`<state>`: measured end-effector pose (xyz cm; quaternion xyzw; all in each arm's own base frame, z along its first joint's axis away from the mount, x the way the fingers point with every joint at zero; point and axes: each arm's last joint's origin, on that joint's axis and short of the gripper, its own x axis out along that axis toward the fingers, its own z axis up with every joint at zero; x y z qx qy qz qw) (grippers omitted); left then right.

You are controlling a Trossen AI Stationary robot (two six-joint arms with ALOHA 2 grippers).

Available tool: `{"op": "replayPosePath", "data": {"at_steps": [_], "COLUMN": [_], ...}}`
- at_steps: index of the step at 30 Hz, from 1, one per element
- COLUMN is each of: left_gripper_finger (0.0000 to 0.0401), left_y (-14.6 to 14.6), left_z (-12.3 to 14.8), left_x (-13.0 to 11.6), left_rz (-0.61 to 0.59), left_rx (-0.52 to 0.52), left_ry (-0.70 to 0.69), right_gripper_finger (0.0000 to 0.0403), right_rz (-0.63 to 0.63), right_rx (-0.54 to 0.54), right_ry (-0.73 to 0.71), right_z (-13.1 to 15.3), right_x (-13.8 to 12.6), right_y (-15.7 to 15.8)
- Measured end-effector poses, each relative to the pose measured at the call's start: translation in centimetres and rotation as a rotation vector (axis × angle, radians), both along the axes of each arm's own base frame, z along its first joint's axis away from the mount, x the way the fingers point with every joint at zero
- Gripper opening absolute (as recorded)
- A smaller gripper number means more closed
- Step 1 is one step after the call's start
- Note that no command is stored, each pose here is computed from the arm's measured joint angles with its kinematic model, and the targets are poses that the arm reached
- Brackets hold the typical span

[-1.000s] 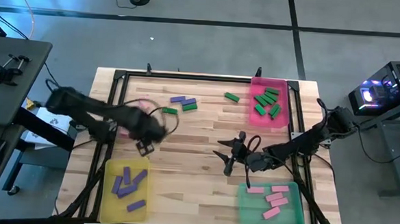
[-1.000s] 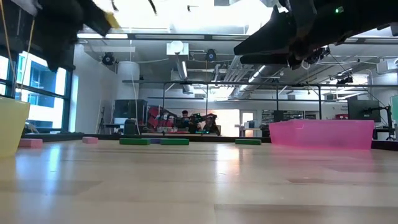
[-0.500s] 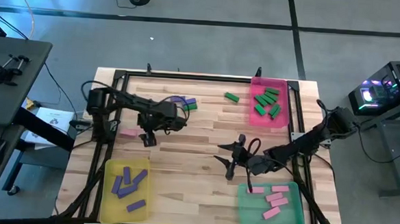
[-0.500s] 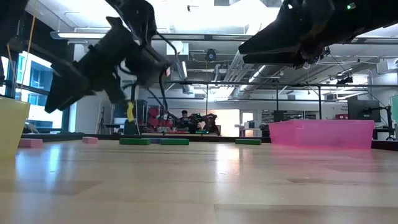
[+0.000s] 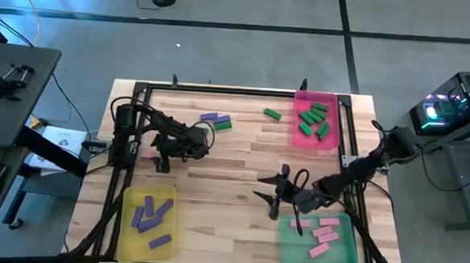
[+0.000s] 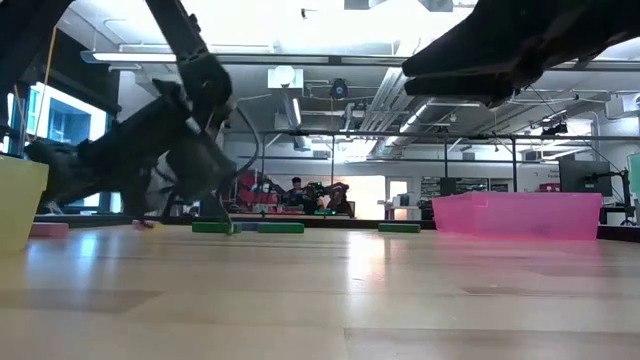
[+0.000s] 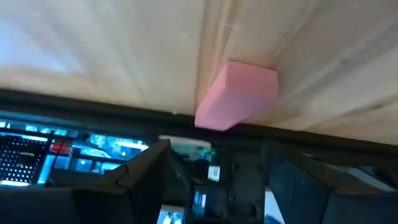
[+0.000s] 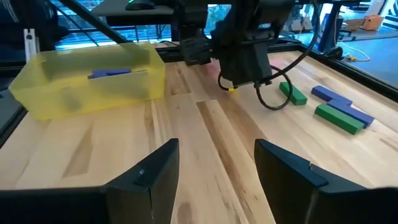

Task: Sort blocks
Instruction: Put the pink block into the green bin

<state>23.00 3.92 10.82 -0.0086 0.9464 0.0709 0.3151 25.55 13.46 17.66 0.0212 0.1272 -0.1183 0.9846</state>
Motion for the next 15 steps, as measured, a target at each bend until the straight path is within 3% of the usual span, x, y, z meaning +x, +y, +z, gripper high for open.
{"op": "replayPosePath", "data": {"at_steps": [10, 15], "left_gripper_finger": [0.0232, 0.0176], "left_y": [-0.8, -1.3], "left_z": [-2.4, -2.6], "left_x": [-1.4, -1.3], "left_rz": [-0.079, -0.100], "left_rx": [0.013, 0.014], "left_ry": [-0.080, -0.097], "right_gripper_finger": [0.0193, 0.0193], "right_rz": [-0.019, -0.020], "right_rx": [-0.009, -0.011], "right_ry": [-0.004, -0.004], "right_z": [0.0, 0.0], "right_x": [-0.1, 0.0], "right_y": [0.0, 0.0]}}
